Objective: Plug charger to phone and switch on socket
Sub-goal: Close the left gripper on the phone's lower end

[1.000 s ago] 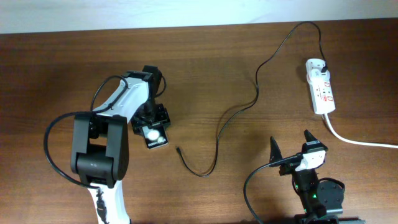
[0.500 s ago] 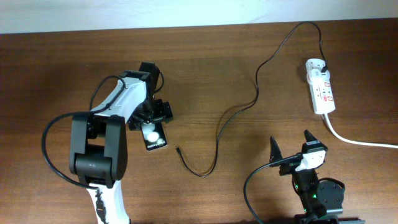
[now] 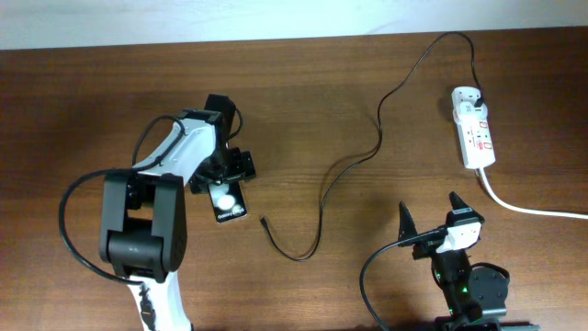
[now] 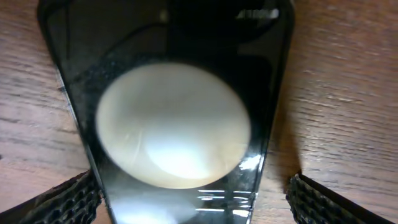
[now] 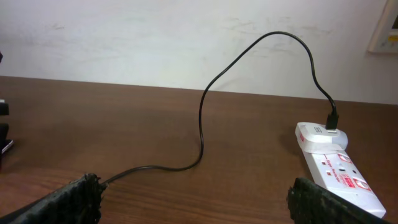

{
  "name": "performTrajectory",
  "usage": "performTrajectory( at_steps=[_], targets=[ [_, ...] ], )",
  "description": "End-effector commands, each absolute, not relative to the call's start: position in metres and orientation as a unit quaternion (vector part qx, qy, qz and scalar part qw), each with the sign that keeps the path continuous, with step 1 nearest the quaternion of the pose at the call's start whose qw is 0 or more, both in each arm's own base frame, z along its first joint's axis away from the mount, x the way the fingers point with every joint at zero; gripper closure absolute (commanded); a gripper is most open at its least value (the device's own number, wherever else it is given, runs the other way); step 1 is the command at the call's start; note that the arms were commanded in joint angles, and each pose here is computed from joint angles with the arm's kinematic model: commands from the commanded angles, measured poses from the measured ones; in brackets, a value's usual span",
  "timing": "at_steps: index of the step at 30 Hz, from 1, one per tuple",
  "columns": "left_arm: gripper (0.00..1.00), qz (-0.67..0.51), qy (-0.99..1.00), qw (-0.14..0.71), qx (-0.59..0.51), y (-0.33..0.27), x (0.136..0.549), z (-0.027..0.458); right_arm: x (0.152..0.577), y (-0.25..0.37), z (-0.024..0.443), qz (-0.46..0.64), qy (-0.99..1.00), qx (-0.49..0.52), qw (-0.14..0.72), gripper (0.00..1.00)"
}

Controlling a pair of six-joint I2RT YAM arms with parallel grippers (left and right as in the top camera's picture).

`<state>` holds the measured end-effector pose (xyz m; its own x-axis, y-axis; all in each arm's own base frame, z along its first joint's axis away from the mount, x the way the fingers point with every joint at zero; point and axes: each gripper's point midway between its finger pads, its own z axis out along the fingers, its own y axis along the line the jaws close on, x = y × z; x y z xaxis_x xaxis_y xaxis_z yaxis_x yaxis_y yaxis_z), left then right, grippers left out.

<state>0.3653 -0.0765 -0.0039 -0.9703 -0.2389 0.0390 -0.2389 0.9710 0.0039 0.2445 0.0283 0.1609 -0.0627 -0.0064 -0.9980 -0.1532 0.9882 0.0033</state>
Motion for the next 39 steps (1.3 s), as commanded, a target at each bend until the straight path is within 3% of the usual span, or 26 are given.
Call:
performTrajectory(
  at_steps=[1,6,25,39],
  targets=[
    [0.0,0.024,-0.993,0.068,0.089,-0.087,0.344,-0.036,0.244,0.029,0.159,0.052,0.728,-0.058,0.682,0.02],
    [0.05,0.032,-0.993,0.07,0.085,-0.09,0.343,-0.036,0.244,0.029,0.159,0.052,0.728,-0.058,0.682,0.01],
    [0.01,0.066,-0.993,0.054,0.081,-0.102,0.354,-0.036,0.244,0.029,0.159,0.052,0.728,-0.058,0.682,0.01],
    [0.01,-0.001,-0.994,0.047,0.095,-0.078,0.353,-0.037,0.244,0.029,0.159,0.052,0.728,-0.058,0.682,0.01]
  ],
)
